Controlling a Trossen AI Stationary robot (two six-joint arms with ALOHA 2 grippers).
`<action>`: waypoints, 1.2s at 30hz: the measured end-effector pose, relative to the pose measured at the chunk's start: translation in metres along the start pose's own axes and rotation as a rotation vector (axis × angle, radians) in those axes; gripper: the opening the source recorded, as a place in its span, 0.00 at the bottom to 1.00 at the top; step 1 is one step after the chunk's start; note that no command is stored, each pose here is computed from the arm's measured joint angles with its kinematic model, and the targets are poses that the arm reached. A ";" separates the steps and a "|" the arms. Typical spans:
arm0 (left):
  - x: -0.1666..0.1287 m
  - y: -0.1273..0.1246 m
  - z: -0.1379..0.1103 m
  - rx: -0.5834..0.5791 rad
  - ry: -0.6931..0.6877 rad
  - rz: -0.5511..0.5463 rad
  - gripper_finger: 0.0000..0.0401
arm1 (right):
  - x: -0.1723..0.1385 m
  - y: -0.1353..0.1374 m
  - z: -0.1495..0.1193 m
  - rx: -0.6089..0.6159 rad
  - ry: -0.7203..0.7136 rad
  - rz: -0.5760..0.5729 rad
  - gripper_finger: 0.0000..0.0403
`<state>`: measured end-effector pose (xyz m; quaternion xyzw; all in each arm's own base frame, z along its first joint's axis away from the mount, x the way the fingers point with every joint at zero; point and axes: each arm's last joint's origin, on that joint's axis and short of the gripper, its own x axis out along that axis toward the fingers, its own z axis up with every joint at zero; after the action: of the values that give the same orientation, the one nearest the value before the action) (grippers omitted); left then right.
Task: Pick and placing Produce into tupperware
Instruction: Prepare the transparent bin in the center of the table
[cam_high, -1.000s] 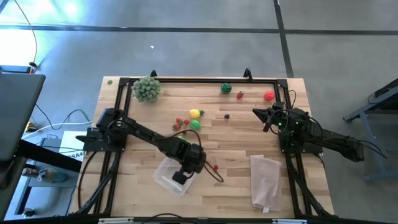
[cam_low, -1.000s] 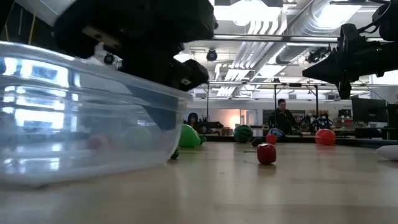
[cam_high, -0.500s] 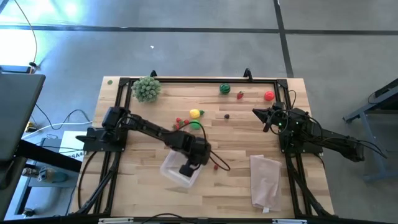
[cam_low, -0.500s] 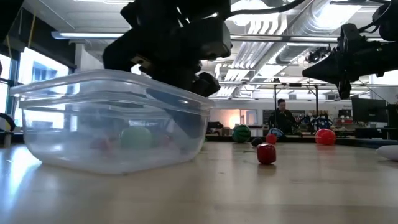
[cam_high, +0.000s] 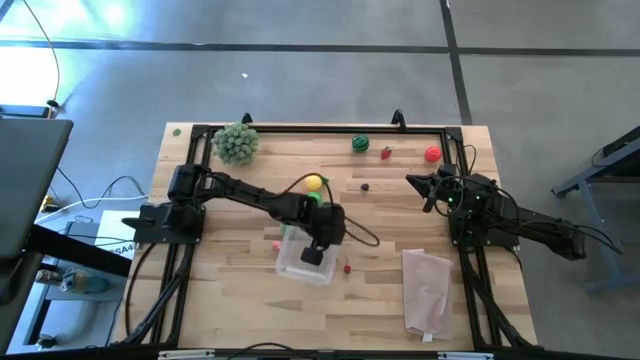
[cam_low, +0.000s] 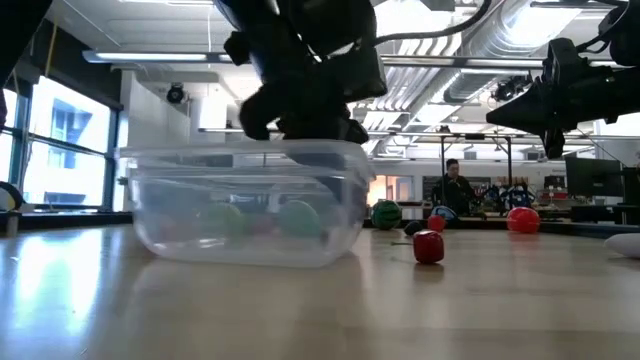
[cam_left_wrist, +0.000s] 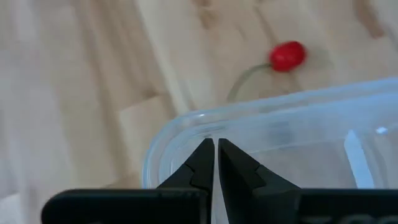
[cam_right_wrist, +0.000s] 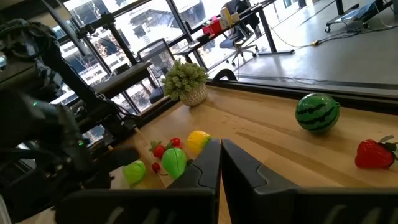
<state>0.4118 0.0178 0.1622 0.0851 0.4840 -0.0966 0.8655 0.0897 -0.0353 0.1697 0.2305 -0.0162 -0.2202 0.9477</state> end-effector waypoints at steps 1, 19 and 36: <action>0.000 0.004 0.000 -0.007 -0.010 0.008 0.04 | 0.000 0.000 0.000 -0.002 0.000 0.000 0.01; -0.005 0.034 -0.011 -0.086 -0.008 0.017 0.04 | 0.000 0.000 0.000 -0.005 0.001 0.002 0.01; 0.003 -0.083 0.001 0.054 0.149 -0.122 0.04 | 0.000 0.000 -0.001 -0.002 0.011 0.019 0.01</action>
<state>0.3935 -0.0629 0.1560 0.0860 0.5487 -0.1555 0.8169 0.0900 -0.0347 0.1695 0.2304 -0.0128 -0.2100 0.9501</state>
